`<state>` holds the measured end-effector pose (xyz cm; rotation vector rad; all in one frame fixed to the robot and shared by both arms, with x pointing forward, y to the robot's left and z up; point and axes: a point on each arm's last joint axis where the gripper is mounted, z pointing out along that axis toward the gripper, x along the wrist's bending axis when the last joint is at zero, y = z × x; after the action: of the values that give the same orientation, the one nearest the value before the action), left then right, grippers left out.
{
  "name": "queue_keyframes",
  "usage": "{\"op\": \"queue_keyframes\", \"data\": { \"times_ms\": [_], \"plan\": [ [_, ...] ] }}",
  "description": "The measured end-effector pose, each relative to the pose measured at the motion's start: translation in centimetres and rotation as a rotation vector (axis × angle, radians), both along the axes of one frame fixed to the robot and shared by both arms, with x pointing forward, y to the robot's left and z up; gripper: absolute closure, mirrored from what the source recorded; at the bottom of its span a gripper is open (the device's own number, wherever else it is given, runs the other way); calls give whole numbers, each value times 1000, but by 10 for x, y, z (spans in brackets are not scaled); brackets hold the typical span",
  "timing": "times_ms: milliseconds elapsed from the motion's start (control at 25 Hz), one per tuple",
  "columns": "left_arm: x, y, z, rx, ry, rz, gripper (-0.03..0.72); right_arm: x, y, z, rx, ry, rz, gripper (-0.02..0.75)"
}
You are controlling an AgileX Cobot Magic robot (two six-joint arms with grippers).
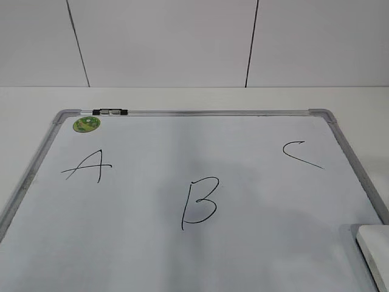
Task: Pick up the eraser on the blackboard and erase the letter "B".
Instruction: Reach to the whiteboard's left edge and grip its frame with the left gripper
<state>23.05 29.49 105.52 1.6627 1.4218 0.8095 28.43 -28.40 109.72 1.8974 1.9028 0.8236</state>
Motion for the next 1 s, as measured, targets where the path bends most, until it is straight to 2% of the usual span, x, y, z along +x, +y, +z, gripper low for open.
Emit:
{"op": "queue_keyframes", "data": {
  "times_ms": [320, 480, 720, 1000],
  "plan": [
    [4, -1, 1, 2, 34, -2, 450, 38, 3, -13, 5, 194, -1, 167],
    [17, -2, 14, 12, 148, -7, 449, 55, 4, -20, 1, 274, -3, 166],
    [44, -7, 35, -32, 342, 9, 449, 74, 5, -32, -7, 372, -7, 167],
    [100, -17, 37, -74, 594, 5, 449, 79, 5, -35, -11, 399, -8, 167]
  ]
}}
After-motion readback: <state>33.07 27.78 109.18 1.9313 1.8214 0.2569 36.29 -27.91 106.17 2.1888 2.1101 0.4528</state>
